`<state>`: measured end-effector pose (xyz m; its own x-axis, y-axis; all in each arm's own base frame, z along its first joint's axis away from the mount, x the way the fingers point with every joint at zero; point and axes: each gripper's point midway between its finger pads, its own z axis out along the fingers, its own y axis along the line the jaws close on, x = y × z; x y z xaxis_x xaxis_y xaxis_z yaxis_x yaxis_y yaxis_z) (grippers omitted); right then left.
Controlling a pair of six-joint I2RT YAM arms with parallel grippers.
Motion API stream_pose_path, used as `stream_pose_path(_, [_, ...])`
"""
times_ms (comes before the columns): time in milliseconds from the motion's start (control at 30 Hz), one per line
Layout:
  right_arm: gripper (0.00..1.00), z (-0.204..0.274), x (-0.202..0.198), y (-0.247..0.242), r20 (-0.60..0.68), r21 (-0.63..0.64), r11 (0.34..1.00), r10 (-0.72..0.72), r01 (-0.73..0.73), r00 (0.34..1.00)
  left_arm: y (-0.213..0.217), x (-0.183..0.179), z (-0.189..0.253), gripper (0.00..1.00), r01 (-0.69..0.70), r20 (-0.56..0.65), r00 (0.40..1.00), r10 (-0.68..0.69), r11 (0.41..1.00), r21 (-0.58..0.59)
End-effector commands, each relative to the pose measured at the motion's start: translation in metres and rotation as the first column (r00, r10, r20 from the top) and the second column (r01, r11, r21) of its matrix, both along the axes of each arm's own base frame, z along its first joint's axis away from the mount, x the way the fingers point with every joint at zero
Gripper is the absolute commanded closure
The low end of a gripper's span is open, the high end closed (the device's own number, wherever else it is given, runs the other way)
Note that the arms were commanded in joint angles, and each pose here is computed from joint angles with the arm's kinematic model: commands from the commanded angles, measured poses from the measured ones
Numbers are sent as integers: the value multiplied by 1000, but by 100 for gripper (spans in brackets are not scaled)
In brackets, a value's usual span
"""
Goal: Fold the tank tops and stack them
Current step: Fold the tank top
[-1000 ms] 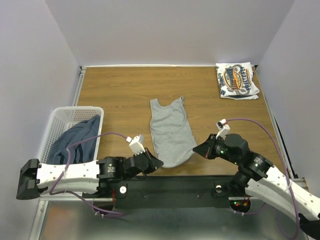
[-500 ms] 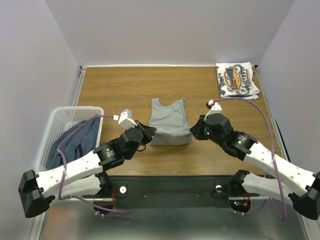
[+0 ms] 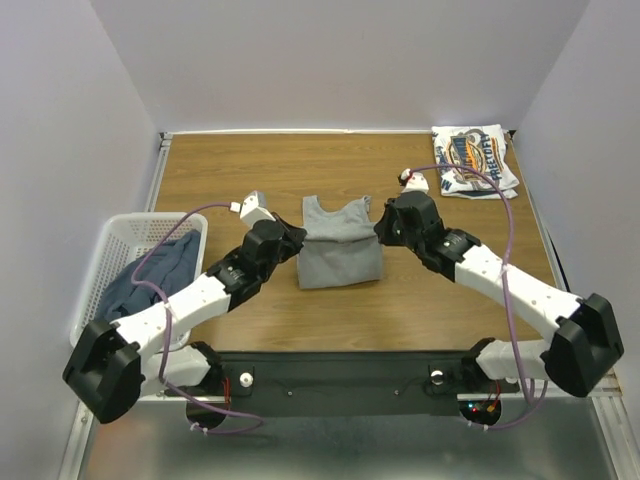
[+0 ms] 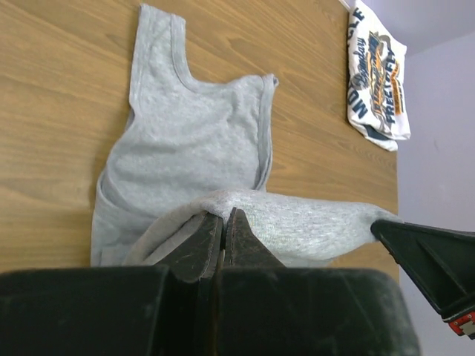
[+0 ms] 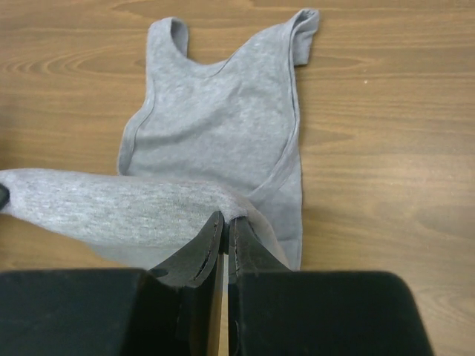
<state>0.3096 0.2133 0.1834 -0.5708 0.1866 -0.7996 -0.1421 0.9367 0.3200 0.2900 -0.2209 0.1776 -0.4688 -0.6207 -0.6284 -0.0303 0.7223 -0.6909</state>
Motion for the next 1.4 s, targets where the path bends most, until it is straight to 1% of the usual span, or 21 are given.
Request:
stream_pose_path(0, [99,23,40,4,73,66,998,-5,0,997,-2,40,43,100,-1,121,993,8,998,-56])
stream_pose_path(167, [99,12,96,12,50,57,998,-17,14,999,0,99,19,100,1,83,997,2,999,-33])
stream_pose_path(267, [99,-30,129,11,-37,46,999,-27,29,999,-4,143,-6,100,37,42,998,-37,999,-2])
stream_pose_path(300, [96,-47,146,8,-62,42,998,-43,45,997,-7,159,1,100,44,61,997,-43,999,-8])
stream_pose_path(333, [93,-34,154,8,-42,63,997,-48,50,998,-10,168,-8,100,66,49,997,-65,998,-16])
stream_pose_path(367, [85,-53,161,10,-75,51,997,-52,56,996,-15,177,-37,100,122,-2,993,-122,992,-31])
stream_pose_path(433, [71,-58,177,7,-73,44,996,-78,82,994,-21,193,-48,94,138,-14,990,-139,988,-68])
stream_pose_path(533, [58,-47,192,2,-37,37,993,-107,109,994,-22,208,-33,84,148,46,988,-145,986,-80])
stream_pose_path(567, [57,-45,197,1,-25,26,993,-113,113,993,-21,212,-33,83,145,49,989,-141,987,-73])
stream_pose_path(600, [57,-42,199,0,-15,23,993,-117,117,993,-20,217,-24,75,140,66,989,-136,988,-69])
stream_pose_path(633, [51,-35,202,0,2,22,993,-118,118,993,-19,220,-23,66,144,69,988,-140,988,-57])
stream_pose_path(667, [48,-33,203,-2,5,20,992,-125,125,992,-18,221,-21,41,147,70,987,-144,988,-46])
stream_pose_path(700, [44,-28,202,-3,11,26,991,-130,130,991,-15,222,-21,22,145,61,988,-143,989,-32])
stream_pose_path(767, [34,-27,196,-8,9,26,988,-150,150,989,-8,222,-10,19,126,84,989,-125,992,-9])
stream_pose_path(867, [36,-18,189,-12,17,29,987,-156,155,988,8,218,7,18,73,107,992,-73,997,3])
stream_pose_path(967, [56,-25,178,-4,-5,26,994,-108,108,994,24,208,16,21,5,105,994,-8,1000,29])
stream_pose_path(1067, [69,-41,177,13,-34,15,998,-54,55,998,27,192,10,38,-44,53,998,41,998,53])
stream_pose_path(1167, [73,-61,182,25,-69,14,999,-35,36,997,9,177,-4,60,-21,27,999,19,997,72])
stream_pose_path(1233, [74,-62,189,31,-70,26,999,-29,30,997,4,178,-16,80,-12,0,1000,12,998,65])
stream_pose_path(1333, [75,-79,197,36,-92,20,1000,-21,22,996,-8,186,-40,95,28,-39,999,-26,998,62])
stream_pose_path(1367, [75,-75,204,37,-75,16,999,-28,30,997,-14,193,-49,95,51,-44,998,-48,996,69])
